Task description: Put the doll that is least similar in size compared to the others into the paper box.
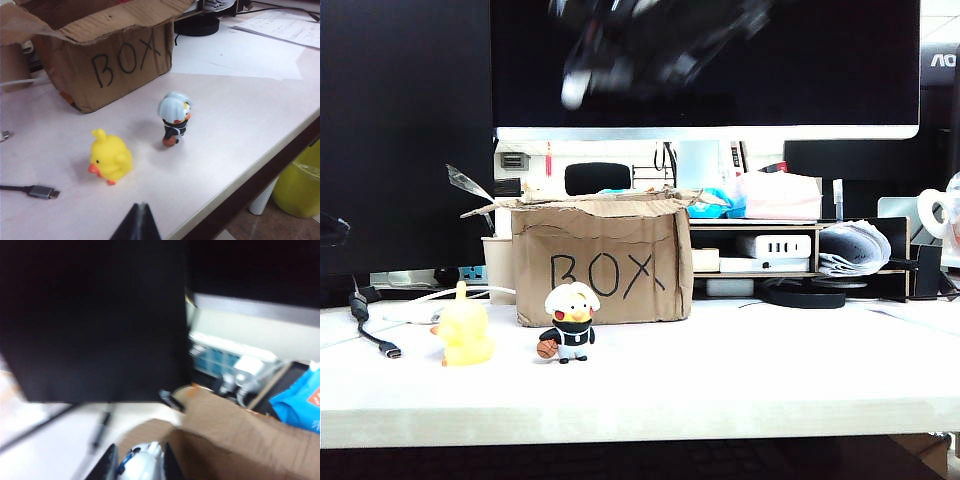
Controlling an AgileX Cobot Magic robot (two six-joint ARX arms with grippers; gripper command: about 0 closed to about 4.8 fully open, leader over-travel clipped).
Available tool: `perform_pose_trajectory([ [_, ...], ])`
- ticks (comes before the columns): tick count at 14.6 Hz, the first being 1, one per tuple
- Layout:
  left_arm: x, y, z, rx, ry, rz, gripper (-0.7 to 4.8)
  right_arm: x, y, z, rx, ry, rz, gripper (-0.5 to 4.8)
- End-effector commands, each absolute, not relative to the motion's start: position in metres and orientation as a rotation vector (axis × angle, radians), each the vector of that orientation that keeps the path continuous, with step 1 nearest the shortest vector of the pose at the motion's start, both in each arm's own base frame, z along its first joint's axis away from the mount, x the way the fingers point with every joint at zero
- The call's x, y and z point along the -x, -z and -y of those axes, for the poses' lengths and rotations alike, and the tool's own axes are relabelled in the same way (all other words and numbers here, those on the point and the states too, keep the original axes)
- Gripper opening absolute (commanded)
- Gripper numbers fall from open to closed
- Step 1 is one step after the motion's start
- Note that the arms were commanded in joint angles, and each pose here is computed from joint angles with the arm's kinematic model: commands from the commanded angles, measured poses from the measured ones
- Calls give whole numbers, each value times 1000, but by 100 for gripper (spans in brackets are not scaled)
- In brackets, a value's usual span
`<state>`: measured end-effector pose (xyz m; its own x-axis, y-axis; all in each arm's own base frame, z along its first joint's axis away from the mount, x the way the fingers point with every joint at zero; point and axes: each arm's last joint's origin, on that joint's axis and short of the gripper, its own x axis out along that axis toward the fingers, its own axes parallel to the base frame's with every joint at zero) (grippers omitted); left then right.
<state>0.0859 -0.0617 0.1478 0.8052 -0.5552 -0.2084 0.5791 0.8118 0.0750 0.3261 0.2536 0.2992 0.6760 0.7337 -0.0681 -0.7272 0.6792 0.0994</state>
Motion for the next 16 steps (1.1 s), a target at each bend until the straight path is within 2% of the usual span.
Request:
perform_pose_trajectory([
  [1, -86, -149, 62, -135, 613, -175, -5, -355, -287, -275, -37, -763, -162, 40],
  [4, -86, -149, 62, -135, 613, -174, -5, -369, -276, -284, -19, -746, -222, 43],
  [5, -86, -149, 62, -135, 612, -174, -5, -368, -273, -286, -12, -750, -233, 75],
  [6, -86, -149, 62, -135, 613, -174, -5, -368, -270, -286, -4, -748, -262, 202],
  [7, -86, -149, 62, -135, 612, -174, -5, -367, -268, -286, 2, -749, -284, 280],
  [9, -86, -149, 62, -135, 613, -174, -5, -366, -267, -286, 3, -773, -299, 280],
  [11, -86, -149, 62, -135, 613, -175, -5, -364, -269, -287, 1, -782, -297, 246],
  [12, -86, -149, 62, -135, 613, -174, -5, -362, -275, -285, -3, -797, -290, 138],
  [13, -86, -149, 62, -135, 613, -175, -5, -360, -282, -283, -6, -798, -278, 82],
  [14, -86, -149, 62, -135, 613, -175, -5, -358, -288, -281, -7, -794, -274, 65],
  [15, -86, -149, 62, -135, 613, -175, -5, -353, -299, -275, -4, -788, -279, 16],
  [16, -86, -149, 62, -135, 613, -175, -5, -344, -312, -266, 33, -753, -298, -7],
])
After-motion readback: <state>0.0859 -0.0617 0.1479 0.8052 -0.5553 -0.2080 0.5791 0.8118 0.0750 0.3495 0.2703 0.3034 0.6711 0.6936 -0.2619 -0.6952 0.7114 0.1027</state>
